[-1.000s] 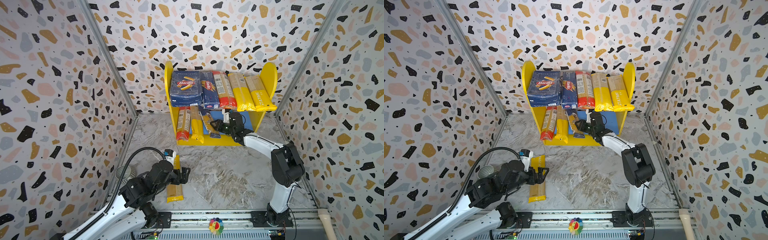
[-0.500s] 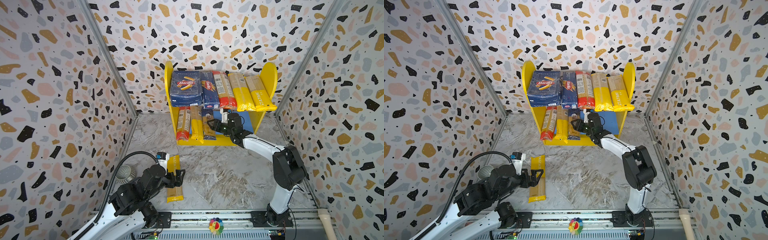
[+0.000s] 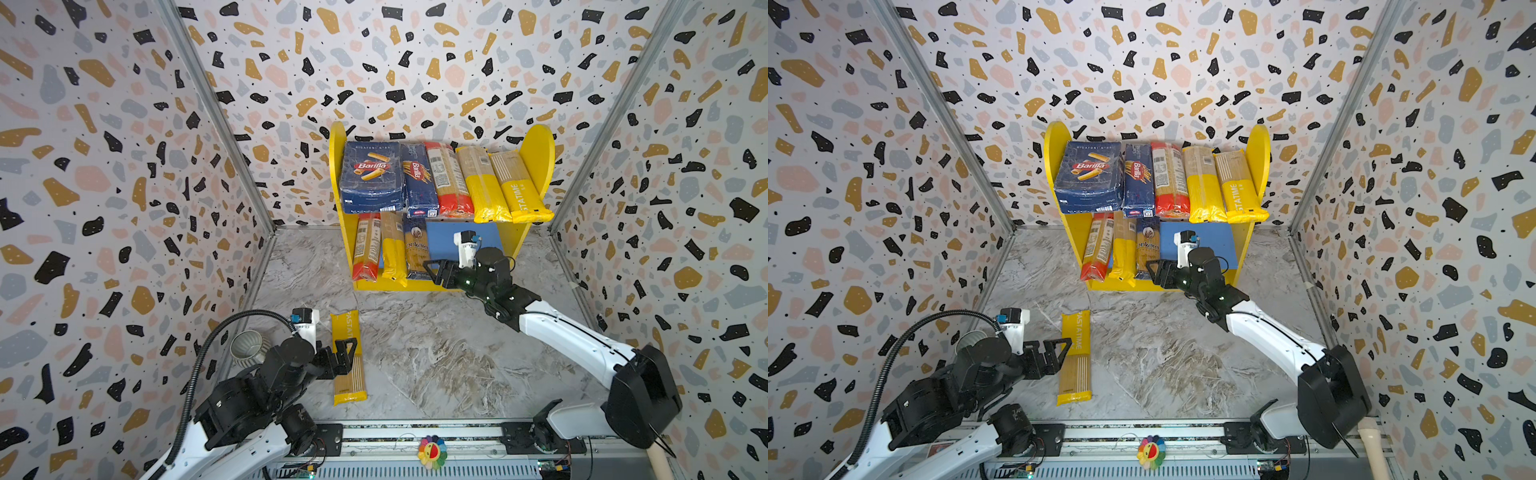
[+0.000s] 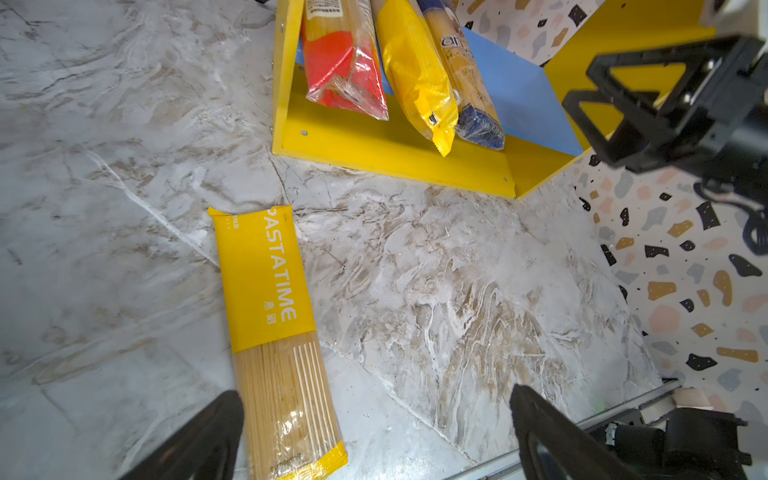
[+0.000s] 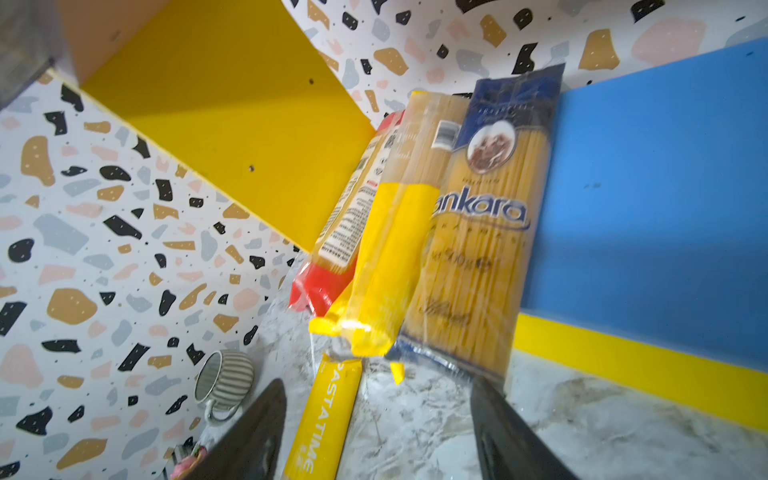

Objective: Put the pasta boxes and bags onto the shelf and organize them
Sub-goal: 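Open the right gripper and draw it back from the shelf, then lower the open right gripper to the yellow Pastatime bag on the table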

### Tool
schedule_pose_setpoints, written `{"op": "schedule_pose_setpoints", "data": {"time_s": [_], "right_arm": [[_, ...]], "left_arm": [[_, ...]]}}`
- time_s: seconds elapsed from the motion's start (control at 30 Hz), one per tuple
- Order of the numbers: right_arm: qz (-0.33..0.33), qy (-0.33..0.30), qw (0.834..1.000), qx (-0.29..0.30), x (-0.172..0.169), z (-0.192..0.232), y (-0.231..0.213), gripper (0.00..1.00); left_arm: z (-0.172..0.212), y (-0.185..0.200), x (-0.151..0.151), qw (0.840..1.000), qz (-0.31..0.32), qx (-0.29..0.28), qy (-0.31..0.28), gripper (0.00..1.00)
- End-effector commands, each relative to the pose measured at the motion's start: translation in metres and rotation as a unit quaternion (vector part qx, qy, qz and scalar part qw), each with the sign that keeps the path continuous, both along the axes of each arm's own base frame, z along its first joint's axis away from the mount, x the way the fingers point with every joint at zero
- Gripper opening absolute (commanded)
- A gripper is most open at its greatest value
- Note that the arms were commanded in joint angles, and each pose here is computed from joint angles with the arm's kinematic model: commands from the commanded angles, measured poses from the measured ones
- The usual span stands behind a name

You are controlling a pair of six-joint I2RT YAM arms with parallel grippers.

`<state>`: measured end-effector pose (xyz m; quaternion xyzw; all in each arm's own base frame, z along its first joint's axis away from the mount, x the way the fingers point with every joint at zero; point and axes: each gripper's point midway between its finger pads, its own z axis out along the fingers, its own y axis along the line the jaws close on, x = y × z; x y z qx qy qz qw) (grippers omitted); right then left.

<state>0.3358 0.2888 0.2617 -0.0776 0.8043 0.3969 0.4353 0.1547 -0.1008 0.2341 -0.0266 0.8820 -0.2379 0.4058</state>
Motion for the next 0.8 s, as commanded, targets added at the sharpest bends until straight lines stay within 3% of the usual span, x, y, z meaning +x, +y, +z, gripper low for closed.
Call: {"op": "schedule_pose_setpoints", "data": {"time_s": [0.0,0.53,0.77], "right_arm": [[-0.001,0.000,0.999,-0.042,-0.028,-0.012,-0.004,0.72],[0.159,0.039,0.980,-0.114,-0.183,-0.091,0.101,0.80],[0.170,0.063,0.971,-0.157,-0.208,-0.127,0.137,0.90]], "left_arm": [[0.009,0.016,-0.007,0.999,0.031,-0.018,0.001,1.00],[0.043,0.064,-0.041,0.991,0.081,-0.106,-0.017,1.00],[0.047,0.080,-0.050,0.991,0.089,-0.099,-0.027,0.99]]}}
